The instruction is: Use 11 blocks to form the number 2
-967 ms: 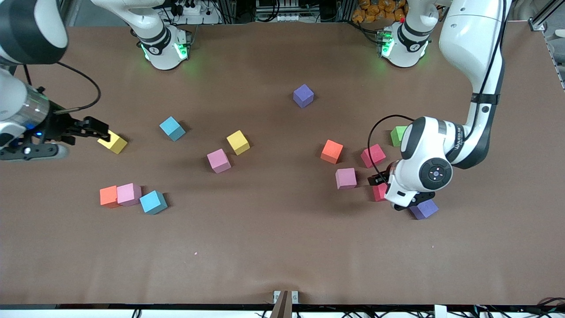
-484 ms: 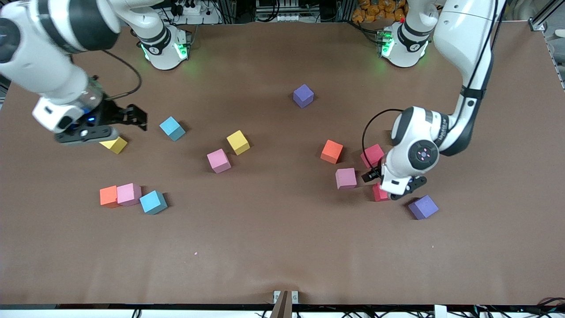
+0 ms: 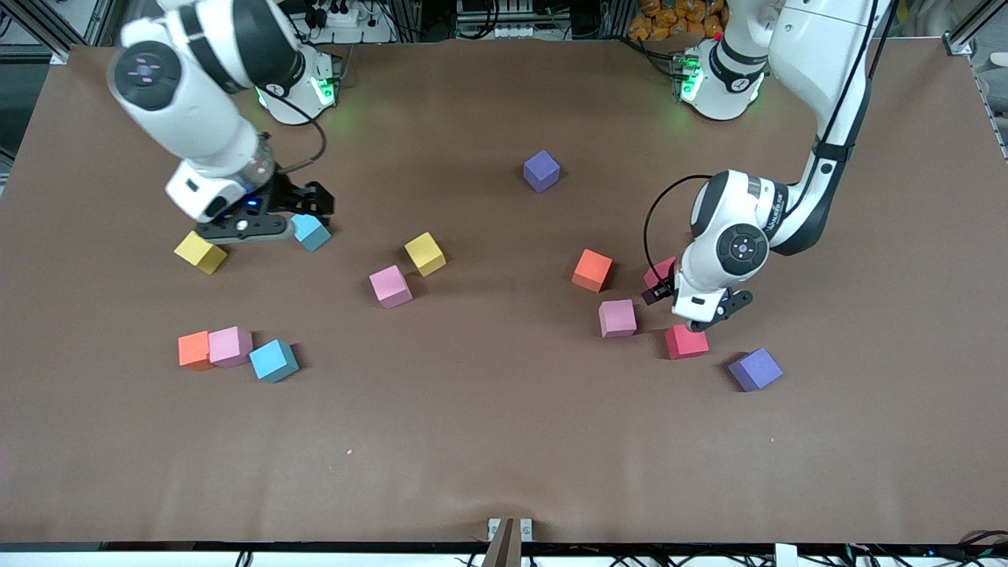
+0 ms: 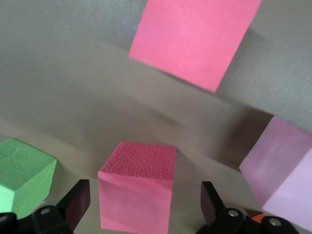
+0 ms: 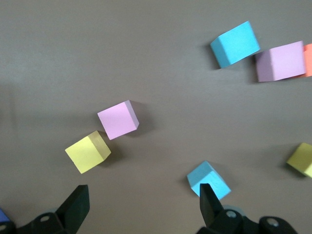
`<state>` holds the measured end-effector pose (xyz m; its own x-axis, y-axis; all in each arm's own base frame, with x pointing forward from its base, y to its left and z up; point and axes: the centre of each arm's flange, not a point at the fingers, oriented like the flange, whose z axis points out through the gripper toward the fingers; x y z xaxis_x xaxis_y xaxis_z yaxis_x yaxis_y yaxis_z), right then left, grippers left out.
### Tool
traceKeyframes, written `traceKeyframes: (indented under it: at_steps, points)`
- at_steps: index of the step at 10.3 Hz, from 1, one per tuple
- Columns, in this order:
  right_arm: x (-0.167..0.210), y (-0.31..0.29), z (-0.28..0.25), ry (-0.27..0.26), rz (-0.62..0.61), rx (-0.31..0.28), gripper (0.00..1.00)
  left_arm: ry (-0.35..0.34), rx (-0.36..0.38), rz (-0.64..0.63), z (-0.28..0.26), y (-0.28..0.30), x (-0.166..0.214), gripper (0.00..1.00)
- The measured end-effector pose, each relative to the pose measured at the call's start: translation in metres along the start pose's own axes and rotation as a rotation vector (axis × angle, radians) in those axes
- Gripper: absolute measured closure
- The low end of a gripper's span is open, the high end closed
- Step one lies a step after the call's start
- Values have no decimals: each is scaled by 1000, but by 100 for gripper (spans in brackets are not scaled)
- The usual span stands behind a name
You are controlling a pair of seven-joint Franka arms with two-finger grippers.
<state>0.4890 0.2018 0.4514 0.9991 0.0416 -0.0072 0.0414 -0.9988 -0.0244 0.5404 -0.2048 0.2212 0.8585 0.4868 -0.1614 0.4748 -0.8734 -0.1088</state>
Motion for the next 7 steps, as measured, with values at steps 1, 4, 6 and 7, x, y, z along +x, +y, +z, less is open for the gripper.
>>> traceKeyframes:
  at_steps: [1,4,6,7]
  points:
    - [-5,-4,15,10,3,3,0,-4,5,4,3,0,-3,0]
    - [-20,-23,51,30,64,13,0,-13,18,8,12,-3,-9,0]
    - [-29,-52,68,33,116,18,0,-14,21,0,16,-2,-12,1]
    - [-36,-68,76,28,118,17,0,-10,19,-20,18,1,-16,2]
